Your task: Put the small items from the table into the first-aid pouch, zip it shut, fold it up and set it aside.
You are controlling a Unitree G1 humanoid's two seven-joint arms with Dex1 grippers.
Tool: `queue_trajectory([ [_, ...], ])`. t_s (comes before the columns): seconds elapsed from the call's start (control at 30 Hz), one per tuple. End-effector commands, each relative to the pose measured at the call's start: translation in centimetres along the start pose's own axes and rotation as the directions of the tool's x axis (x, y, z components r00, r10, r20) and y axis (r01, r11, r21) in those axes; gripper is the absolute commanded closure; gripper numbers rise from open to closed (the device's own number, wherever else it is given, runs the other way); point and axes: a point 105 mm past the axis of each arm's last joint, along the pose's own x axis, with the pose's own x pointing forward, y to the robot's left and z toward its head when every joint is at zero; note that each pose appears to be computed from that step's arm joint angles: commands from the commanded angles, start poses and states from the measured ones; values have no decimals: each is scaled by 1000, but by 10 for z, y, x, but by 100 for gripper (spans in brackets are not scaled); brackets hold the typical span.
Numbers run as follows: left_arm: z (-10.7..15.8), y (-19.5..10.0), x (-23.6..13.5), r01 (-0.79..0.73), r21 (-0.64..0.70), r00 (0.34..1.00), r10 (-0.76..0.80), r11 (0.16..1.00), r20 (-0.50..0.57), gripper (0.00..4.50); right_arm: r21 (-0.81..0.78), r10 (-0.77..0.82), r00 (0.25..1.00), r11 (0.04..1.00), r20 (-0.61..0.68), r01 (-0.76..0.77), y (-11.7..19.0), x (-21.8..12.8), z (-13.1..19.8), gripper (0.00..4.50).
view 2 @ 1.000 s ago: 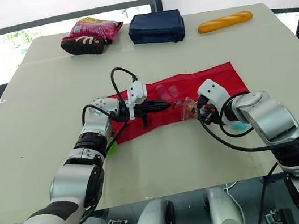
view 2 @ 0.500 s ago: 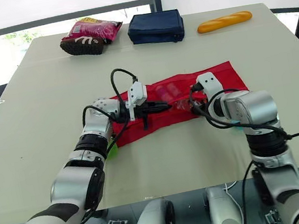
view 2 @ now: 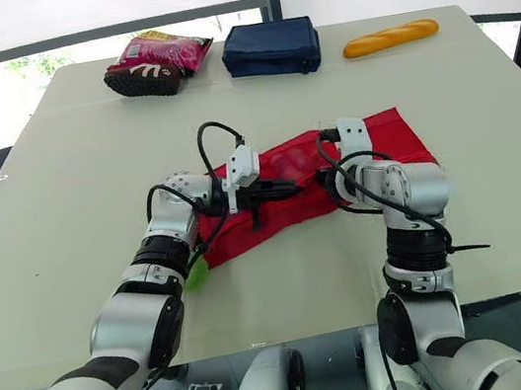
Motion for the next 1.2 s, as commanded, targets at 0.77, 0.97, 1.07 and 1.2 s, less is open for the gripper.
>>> queue_trajectory([
  [0.77,1,4,-6,-10,36,1000,11,999,-25,450,-496,330,942,829,64,-257,6,-71,-13,33],
  [0.97,-9,11,-27,-33,75,992,42,997,-116,450,-588,409,874,786,263,-191,-13,-109,1,33],
  [1.07,-13,16,-39,-59,90,986,72,994,-153,450,-584,435,848,788,303,-196,-18,-123,-1,33],
  [1.2,-14,22,-52,-96,95,977,112,991,-179,450,-594,445,851,776,278,-212,-21,-132,-11,33],
])
